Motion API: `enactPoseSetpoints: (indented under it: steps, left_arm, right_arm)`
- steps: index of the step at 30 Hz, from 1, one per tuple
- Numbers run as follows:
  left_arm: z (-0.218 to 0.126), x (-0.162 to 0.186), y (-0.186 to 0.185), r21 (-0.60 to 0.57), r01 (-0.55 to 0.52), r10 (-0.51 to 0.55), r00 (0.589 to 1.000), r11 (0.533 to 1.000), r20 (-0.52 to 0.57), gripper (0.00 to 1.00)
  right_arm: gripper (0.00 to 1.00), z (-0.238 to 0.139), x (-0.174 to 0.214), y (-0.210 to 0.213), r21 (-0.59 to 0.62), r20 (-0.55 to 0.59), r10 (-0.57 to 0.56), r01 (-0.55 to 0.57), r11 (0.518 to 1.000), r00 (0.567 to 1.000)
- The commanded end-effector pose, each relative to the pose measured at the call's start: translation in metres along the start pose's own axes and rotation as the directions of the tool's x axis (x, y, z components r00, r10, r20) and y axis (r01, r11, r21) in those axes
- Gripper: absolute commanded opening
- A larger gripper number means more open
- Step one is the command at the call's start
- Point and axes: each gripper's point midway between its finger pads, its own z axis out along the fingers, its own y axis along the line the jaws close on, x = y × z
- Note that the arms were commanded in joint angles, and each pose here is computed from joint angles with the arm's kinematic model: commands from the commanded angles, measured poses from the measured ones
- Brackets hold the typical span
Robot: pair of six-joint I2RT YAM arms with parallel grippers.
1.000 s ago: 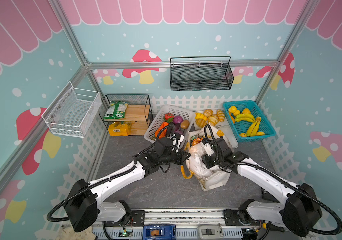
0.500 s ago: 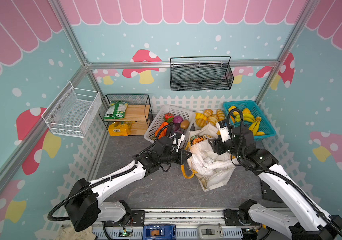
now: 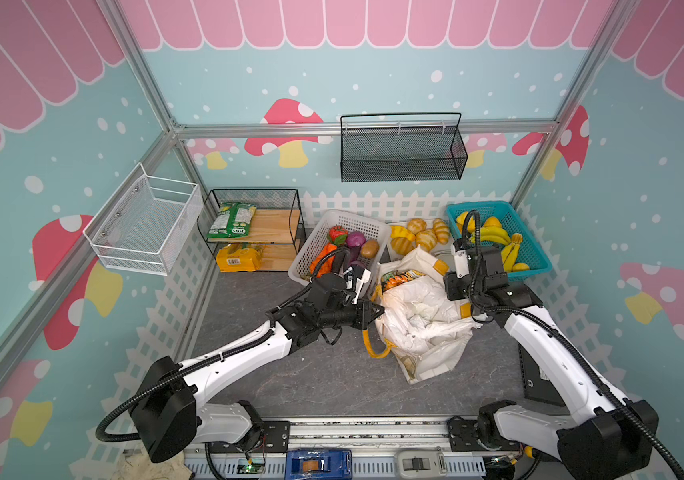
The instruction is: Place the mixed food into the grocery bags and tie them
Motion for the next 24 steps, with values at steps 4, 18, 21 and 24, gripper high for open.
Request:
enactPoseSetpoints:
  steps: [4,18,21,24]
  left_arm:
    - [-0.018,-0.013,-0.020,0.044,-0.013,0.011,0.999,0.999,0.045,0.00]
    - [-0.010,-0.018,-0.016,0.027,-0.018,0.016,0.999,0.999,0.048,0.00]
    - [-0.010,-0.018,-0.015,0.020,-0.028,0.026,0.998,0.999,0.052,0.00]
    - [-0.011,-0.018,-0.014,0.014,-0.033,0.033,0.998,0.999,0.055,0.00]
  right_arm:
    - [0.52,-0.055,-0.022,0.010,-0.077,0.118,0.008,0.001,0.997,0.993]
    - [0.41,-0.064,0.060,0.051,-0.121,-0.273,-0.090,0.059,0.991,0.958]
    - [0.40,-0.059,0.083,0.044,-0.081,-0.355,-0.077,0.052,0.995,0.932]
    - [0.38,-0.050,0.101,0.050,-0.107,-0.415,-0.071,0.029,0.994,0.907]
